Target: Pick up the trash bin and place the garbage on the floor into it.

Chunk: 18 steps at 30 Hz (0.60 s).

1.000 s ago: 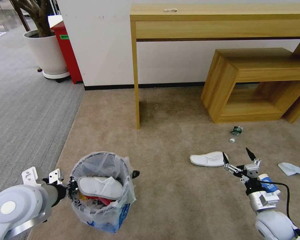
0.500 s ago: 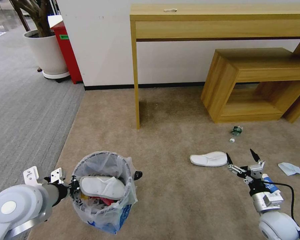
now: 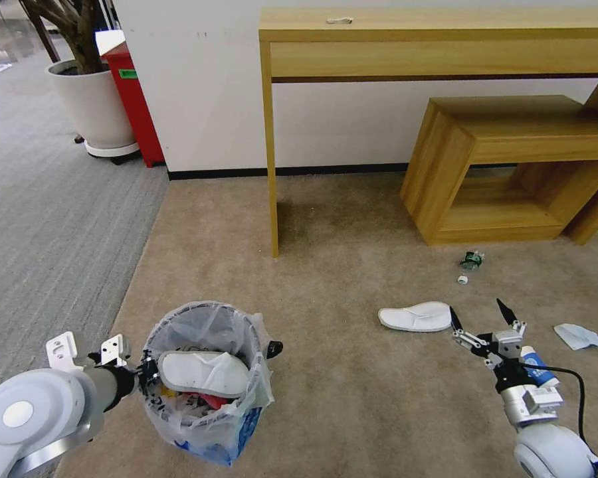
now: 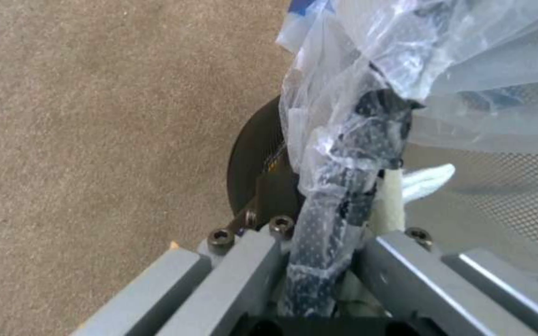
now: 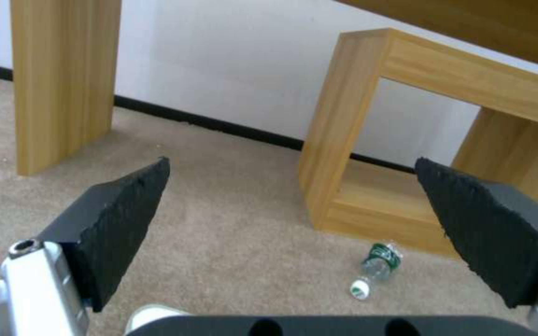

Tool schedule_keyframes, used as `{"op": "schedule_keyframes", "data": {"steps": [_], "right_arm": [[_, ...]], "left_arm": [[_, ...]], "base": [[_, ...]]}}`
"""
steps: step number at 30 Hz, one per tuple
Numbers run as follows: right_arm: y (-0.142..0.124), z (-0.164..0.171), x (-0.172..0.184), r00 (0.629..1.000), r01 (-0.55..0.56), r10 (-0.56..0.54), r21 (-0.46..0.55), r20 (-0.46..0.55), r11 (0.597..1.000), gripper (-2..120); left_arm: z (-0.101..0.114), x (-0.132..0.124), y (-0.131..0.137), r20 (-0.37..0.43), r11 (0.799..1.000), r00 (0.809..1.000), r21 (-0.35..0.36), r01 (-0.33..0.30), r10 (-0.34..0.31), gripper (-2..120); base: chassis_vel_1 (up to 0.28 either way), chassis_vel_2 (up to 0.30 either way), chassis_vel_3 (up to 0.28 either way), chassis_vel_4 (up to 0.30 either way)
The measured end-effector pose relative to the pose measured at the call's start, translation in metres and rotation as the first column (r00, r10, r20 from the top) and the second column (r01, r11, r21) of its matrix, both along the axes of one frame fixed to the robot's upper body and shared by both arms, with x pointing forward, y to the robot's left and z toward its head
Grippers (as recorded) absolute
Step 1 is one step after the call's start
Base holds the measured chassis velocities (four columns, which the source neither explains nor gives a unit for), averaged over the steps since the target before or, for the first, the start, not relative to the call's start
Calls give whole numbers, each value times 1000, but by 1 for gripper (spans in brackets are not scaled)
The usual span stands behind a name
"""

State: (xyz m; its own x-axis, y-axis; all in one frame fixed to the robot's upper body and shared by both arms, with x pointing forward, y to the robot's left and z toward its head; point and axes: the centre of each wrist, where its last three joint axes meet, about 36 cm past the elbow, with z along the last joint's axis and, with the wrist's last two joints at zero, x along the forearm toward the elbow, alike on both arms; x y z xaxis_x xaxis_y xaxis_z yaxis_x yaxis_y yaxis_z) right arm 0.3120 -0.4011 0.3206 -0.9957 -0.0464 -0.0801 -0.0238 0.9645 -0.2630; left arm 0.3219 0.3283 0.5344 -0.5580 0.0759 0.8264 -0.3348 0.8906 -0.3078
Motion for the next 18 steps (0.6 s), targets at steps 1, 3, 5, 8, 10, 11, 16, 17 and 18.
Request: {"op": "schedule_keyframes", "data": {"steps": [1,3,5,8,10,11,16,17,18], "right_arm": [[0,0,0,1000,0,0,0,0,1000,100],[0,0,0,1000,1,-1,0,0,1000,100],[0,-1,0,1000,1,-1,1,0,1000,100],[0,-1,0,1000,1,-1,2,1,1000,100],[0,-1,0,1000,1,-1,3,1,1000,100],[1,-2,0,1000,1,-1,4,0,1000,100],[2,-4,0,1000,-2,2,8,0,1000,100],[2,-4,0,1000,-2,2,8,0,1000,100],[2,-4,0,1000,-7,7,10,0,1000,100]], "left_arm": [[0,0,0,0,1000,1000,0,0,0,0],[0,0,0,0,1000,1000,-2,0,0,0],[0,0,0,0,1000,1000,-3,1,-1,0],[0,0,0,0,1000,1000,-4,0,0,0],[0,0,0,0,1000,1000,-4,0,0,0],[0,0,0,0,1000,1000,-4,0,0,0],[0,0,0,0,1000,1000,-6,-2,2,0],[0,0,0,0,1000,1000,-6,-2,2,0],[0,0,0,0,1000,1000,-7,-2,2,0]], "base": [[0,0,0,0],[0,0,0,0],[0,0,0,0],[-41,-28,-29,-36],[-67,-48,-50,-59],[-84,-59,-70,-92],[-83,-84,-85,-85],[-90,-83,-102,-89],[-112,-92,-102,-90]]}}
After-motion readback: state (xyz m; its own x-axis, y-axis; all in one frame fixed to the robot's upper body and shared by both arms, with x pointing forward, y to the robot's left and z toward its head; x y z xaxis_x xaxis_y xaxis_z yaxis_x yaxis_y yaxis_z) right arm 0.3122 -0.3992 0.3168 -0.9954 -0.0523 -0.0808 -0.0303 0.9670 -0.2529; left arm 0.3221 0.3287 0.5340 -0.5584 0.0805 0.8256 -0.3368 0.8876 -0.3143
